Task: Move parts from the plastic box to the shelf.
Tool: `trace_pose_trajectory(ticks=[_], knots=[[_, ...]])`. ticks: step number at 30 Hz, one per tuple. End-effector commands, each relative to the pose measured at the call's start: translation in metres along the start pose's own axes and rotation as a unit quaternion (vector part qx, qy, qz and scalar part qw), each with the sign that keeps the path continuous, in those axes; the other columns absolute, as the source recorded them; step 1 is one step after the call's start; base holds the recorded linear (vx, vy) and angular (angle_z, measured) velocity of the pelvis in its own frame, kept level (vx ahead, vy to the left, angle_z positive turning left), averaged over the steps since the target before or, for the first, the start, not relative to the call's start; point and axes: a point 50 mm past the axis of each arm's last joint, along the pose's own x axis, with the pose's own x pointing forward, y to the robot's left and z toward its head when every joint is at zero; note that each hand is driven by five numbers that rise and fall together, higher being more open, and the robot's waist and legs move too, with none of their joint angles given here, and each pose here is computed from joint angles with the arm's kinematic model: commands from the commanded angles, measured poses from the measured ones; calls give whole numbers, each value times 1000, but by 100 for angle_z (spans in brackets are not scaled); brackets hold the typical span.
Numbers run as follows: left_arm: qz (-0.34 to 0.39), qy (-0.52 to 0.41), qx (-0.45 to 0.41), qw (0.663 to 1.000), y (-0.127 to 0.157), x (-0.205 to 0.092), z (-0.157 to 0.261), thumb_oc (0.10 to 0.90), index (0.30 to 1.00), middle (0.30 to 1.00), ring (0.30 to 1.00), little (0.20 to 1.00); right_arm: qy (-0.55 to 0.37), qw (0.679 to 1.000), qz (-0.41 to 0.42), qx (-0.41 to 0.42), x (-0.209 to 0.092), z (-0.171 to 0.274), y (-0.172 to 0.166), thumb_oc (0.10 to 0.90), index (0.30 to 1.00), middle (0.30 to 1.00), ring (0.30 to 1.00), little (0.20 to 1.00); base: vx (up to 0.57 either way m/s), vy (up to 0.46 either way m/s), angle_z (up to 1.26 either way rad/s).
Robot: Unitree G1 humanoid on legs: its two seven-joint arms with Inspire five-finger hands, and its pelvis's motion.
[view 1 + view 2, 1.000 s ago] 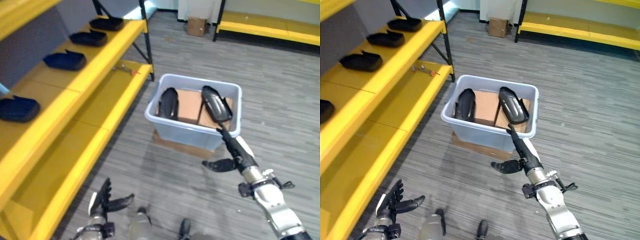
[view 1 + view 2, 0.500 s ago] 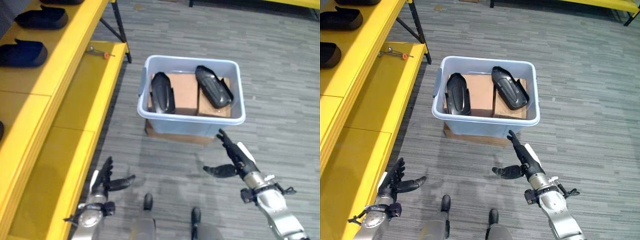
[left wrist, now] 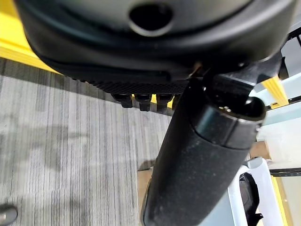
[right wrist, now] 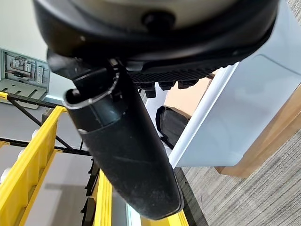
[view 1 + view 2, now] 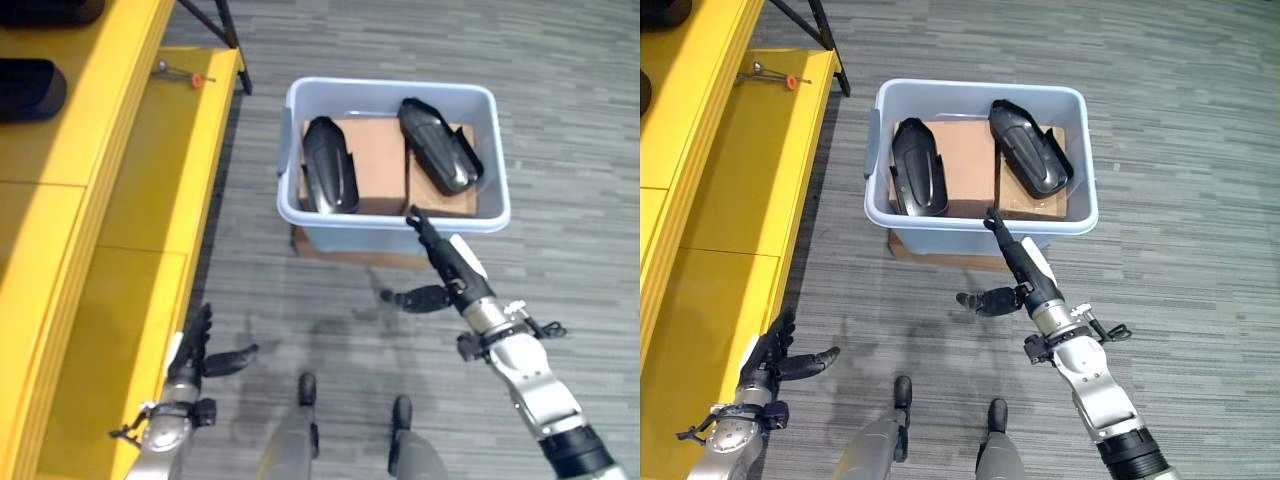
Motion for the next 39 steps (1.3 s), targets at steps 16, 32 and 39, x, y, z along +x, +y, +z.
trace_pose_trajectory(ticks=[16, 32, 39], knots=[[-2, -104, -32, 994, -17, 4, 38, 900, 1000, 1000, 1000, 1000, -83, 990, -79, -81, -15, 33, -43, 900, 1000, 1000, 1000, 1000, 236, -216, 2], [-5, -142, -7, 990, -11, 5, 57, 900, 1000, 1000, 1000, 1000, -177, 954, -178, -165, -6, 81, -80, 900, 1000, 1000, 1000, 1000, 7, -4, -4], [-10, -163, -6, 987, -5, 3, 67, 900, 1000, 1000, 1000, 1000, -240, 889, -247, -303, 8, 148, -135, 900, 1000, 1000, 1000, 1000, 2, -5, 5]])
